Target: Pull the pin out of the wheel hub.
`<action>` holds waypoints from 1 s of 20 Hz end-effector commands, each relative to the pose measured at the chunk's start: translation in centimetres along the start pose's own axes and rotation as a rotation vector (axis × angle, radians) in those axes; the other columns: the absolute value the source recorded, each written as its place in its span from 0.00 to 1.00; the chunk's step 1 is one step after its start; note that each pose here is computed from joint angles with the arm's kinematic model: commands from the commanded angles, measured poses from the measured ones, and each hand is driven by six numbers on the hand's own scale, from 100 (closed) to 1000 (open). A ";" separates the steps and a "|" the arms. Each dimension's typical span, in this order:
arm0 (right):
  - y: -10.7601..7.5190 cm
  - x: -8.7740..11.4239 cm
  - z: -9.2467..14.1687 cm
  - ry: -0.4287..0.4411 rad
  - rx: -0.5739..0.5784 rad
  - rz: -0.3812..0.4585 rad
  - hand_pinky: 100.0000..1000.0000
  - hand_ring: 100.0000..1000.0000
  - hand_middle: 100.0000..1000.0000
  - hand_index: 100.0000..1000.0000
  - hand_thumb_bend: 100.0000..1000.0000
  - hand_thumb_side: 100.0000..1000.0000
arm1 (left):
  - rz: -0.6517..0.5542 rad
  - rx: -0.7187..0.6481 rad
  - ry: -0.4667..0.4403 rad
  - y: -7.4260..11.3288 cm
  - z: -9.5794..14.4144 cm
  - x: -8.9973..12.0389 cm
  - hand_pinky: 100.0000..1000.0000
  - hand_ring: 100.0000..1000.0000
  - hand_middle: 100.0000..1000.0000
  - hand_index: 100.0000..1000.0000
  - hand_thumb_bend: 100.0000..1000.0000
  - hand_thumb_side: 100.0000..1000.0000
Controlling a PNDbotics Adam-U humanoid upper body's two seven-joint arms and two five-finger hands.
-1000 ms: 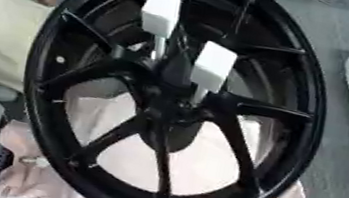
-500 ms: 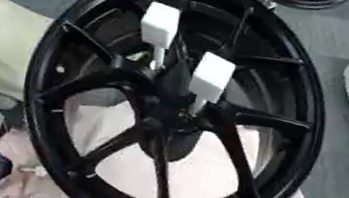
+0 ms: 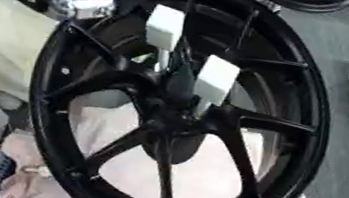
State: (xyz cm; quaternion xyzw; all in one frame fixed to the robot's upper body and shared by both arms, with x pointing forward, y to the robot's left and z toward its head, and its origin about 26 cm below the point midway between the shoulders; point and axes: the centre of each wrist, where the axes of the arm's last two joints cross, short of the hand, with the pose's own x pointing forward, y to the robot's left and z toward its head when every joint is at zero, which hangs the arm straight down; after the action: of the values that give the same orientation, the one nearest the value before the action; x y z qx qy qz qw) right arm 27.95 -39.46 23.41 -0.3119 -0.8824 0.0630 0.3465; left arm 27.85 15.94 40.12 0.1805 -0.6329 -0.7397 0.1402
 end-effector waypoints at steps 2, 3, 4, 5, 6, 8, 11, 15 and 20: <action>-0.3 0.3 -0.5 -0.022 0.016 0.018 0.61 0.53 0.49 0.59 0.43 0.15 | 0.018 0.018 0.064 0.1 0.1 0.2 0.72 0.69 0.74 0.83 0.00 0.65; -0.3 0.3 -0.5 -0.022 0.017 0.018 0.61 0.53 0.49 0.59 0.43 0.15 | 0.023 0.016 0.068 0.0 0.0 0.2 0.72 0.69 0.74 0.83 0.00 0.65; -0.3 0.3 -0.5 -0.022 0.018 0.018 0.61 0.53 0.49 0.59 0.43 0.15 | 0.026 0.014 0.070 0.0 -0.1 0.3 0.72 0.69 0.74 0.83 0.00 0.65; -0.2 0.3 -0.4 -0.020 0.020 0.017 0.61 0.53 0.49 0.59 0.43 0.15 | 0.031 0.011 0.073 -0.1 -0.2 0.3 0.71 0.69 0.74 0.83 0.00 0.64; -0.2 0.2 -0.4 -0.018 0.022 0.015 0.61 0.53 0.49 0.59 0.43 0.15 | 0.034 0.010 0.079 -0.2 -0.4 0.1 0.72 0.70 0.75 0.83 0.00 0.61; 0.0 0.1 -0.3 -0.014 0.026 0.011 0.61 0.53 0.49 0.59 0.43 0.15 | 0.034 0.014 0.094 -0.5 -0.9 -0.4 0.75 0.73 0.77 0.84 0.01 0.55; 0.1 -0.1 -0.1 -0.008 0.029 0.008 0.61 0.52 0.49 0.59 0.44 0.16 | 0.016 0.038 0.129 -0.9 -1.4 -1.5 0.77 0.74 0.75 0.82 0.11 0.48; 0.2 -0.3 0.1 -0.001 0.031 0.005 0.61 0.52 0.49 0.59 0.44 0.16 | -0.023 0.054 0.163 -1.6 -2.0 -3.0 0.79 0.75 0.75 0.82 0.21 0.43; 0.3 -0.4 0.1 0.001 0.032 0.002 0.61 0.52 0.49 0.58 0.44 0.16 | -0.058 0.040 0.168 -2.3 -2.4 -4.3 0.80 0.76 0.75 0.82 0.26 0.47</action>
State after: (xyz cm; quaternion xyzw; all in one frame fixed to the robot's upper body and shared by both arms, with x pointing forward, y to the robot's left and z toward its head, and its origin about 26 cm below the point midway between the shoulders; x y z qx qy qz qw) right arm 28.45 -39.22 22.31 -0.2970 -0.8813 0.0677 0.3612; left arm 32.78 15.75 37.26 0.2505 -0.6267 -0.7163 0.1771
